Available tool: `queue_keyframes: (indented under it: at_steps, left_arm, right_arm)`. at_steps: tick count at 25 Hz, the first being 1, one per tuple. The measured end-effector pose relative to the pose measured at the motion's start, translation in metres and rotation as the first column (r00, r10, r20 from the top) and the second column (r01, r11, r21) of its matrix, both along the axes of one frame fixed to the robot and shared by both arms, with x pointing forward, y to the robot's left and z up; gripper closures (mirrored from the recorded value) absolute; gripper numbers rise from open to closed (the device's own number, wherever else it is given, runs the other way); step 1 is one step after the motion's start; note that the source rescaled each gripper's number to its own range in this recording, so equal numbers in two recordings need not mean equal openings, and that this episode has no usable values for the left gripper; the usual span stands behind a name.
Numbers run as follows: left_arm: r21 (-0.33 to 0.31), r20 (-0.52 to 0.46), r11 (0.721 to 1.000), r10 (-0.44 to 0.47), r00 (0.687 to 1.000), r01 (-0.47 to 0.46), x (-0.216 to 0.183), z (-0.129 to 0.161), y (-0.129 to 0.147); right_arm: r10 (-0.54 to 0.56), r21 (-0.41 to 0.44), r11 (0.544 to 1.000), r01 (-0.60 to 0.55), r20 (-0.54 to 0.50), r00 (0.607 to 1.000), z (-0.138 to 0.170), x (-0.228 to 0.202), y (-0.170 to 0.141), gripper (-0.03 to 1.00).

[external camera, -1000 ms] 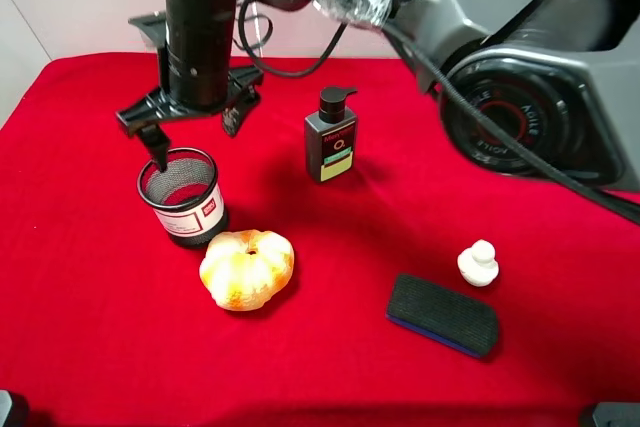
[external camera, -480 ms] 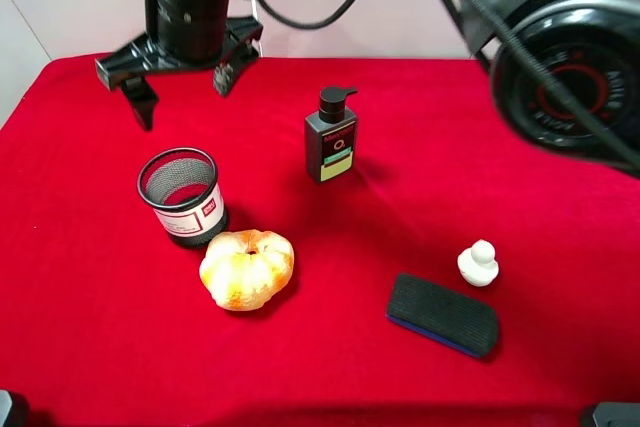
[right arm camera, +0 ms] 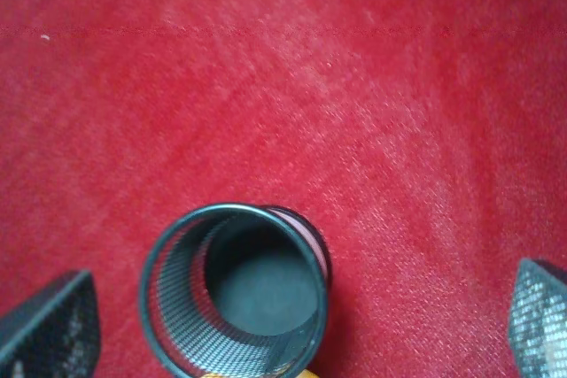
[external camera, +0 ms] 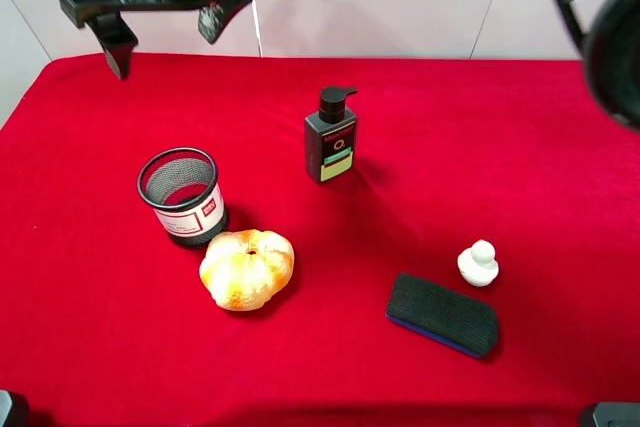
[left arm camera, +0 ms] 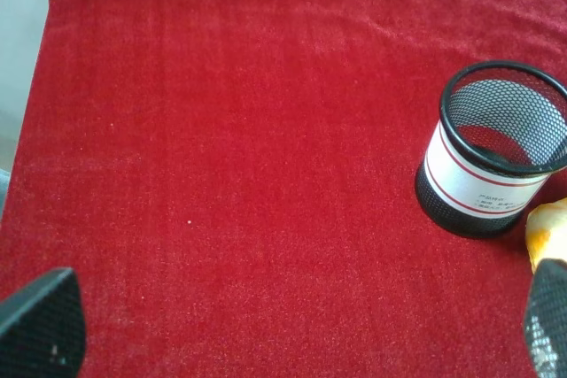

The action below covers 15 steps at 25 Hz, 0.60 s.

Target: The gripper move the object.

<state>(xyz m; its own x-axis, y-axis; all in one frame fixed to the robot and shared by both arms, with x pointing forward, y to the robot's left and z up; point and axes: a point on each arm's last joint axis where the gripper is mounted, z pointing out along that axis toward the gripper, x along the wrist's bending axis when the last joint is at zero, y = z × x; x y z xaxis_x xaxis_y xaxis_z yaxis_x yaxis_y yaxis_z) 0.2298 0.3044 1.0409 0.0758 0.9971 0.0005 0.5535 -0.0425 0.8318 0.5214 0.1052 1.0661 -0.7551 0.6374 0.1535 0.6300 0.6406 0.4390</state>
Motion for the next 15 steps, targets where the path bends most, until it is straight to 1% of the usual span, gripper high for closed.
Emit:
queue_keyframes:
  at_steps: [3, 9, 15]
  left_arm:
    - [0.000, 0.000, 1.000, 0.000, 1.000, 0.000, 0.000, 0.000, 0.000]
    - [0.000, 0.000, 1.000, 0.000, 1.000, 0.000, 0.000, 0.000, 0.000]
    - [0.000, 0.000, 1.000, 0.000, 1.000, 0.000, 0.000, 0.000, 0.000]
  right_arm:
    - [0.006, -0.003, 1.000, -0.006, 0.000, 1.000, 0.008, -0.006, -0.007, -0.03]
    - [0.001, -0.107, 0.994, -0.008, -0.057, 0.998, 0.001, -0.027, -0.038, -0.03]
    - [-0.001, -0.144, 0.989, -0.009, -0.066, 0.998, 0.007, -0.043, -0.061, -0.03]
